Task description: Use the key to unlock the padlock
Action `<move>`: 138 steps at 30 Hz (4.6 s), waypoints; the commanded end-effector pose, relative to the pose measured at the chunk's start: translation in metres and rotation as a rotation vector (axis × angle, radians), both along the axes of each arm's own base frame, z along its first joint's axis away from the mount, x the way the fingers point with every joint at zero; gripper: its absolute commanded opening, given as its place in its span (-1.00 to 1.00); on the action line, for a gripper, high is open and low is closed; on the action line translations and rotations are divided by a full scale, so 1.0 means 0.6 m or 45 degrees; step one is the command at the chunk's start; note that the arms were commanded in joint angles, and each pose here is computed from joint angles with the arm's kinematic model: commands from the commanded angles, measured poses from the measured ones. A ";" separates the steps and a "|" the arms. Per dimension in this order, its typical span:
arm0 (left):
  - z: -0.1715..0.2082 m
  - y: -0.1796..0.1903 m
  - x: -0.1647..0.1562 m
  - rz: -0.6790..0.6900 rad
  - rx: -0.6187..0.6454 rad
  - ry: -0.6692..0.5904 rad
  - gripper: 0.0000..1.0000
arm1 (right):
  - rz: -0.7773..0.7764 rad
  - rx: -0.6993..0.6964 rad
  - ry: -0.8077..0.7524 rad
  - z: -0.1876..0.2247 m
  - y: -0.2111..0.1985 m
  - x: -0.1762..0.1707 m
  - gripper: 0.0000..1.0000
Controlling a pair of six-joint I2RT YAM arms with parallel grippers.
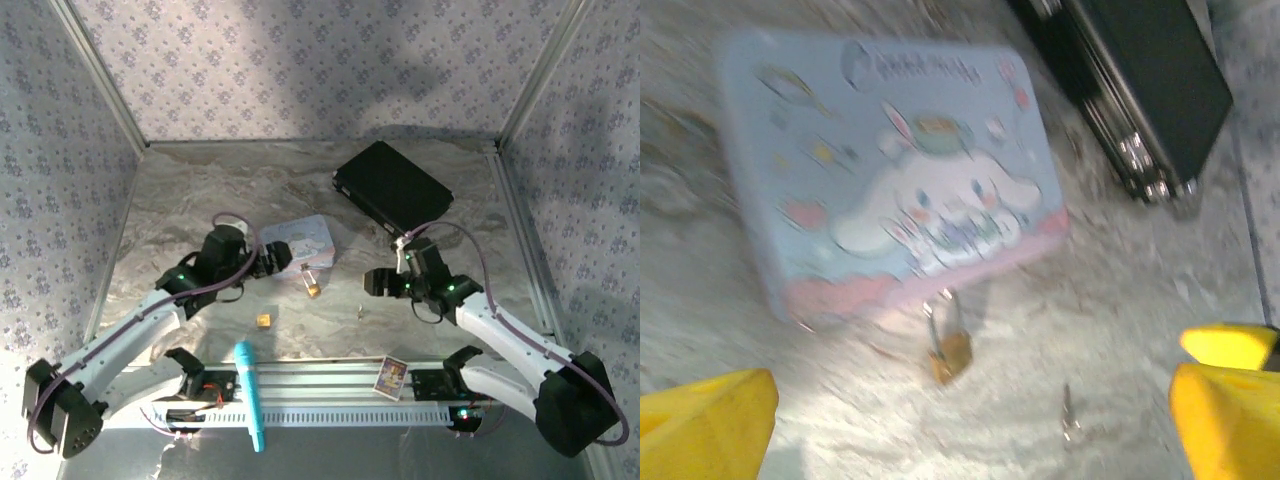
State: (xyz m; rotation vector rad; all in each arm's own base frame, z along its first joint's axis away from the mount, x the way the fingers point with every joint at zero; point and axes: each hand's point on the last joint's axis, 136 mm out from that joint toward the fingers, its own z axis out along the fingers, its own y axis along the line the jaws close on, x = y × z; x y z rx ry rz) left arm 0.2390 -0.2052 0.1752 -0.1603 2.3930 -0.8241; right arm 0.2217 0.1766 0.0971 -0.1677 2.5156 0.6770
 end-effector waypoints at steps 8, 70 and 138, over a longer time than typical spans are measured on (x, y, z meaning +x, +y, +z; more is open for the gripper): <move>-0.020 -0.112 -0.033 -0.086 0.002 0.028 1.00 | -0.031 -0.134 0.081 -0.067 0.031 -0.058 0.27; -0.051 -0.202 -0.054 0.125 -0.543 0.214 0.63 | 0.497 0.165 -0.133 0.024 0.118 -0.063 -1.00; 0.021 -0.123 -0.028 0.400 -0.914 0.122 -1.00 | 0.458 0.491 -0.222 0.117 0.193 -0.040 0.74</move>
